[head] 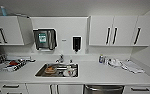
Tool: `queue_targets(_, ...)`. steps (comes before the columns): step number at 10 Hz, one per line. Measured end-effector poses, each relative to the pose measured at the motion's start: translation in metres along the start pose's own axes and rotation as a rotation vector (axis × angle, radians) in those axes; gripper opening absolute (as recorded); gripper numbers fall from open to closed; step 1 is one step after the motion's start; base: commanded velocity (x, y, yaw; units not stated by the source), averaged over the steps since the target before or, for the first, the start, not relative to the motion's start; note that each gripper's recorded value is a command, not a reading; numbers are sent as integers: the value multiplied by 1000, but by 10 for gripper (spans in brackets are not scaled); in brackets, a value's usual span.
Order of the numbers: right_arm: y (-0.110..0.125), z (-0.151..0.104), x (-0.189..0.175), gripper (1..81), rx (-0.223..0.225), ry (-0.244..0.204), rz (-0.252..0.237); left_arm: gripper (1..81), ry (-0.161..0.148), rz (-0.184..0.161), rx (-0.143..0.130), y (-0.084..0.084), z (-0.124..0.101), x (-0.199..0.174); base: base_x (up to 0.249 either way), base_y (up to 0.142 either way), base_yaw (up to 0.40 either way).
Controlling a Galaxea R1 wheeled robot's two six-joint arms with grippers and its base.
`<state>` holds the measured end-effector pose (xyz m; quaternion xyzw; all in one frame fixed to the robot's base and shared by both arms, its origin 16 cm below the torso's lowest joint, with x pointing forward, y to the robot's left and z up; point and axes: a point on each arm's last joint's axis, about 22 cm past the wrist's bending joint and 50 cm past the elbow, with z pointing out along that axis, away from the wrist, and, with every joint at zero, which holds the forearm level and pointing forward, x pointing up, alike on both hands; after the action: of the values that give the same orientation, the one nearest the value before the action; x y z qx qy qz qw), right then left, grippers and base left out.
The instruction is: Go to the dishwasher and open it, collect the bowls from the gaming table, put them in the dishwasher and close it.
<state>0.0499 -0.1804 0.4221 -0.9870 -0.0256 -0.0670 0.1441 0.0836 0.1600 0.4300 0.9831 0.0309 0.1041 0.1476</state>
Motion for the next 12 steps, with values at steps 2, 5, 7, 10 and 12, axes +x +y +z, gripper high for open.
queue_targets(2,0,1,11,811,0,7,0,811,13,3,0,0,1,14,93,0,0)
queue_targets(5,-1,1,4,811,4,0,1,811,7,1,1,0,1,7,111,0,0)
queue_targets(7,0,0,9,811,7,7,-1,811,14,3,0,0,1,12,120,0,0)
queue_targets(10,7,-4,19,811,21,19,-1,811,25,5,2,-2,1,22,29,0,0)
queue_targets(12,8,-7,14,811,38,12,4,811,7,3,9,-7,0,11,0,0,0)
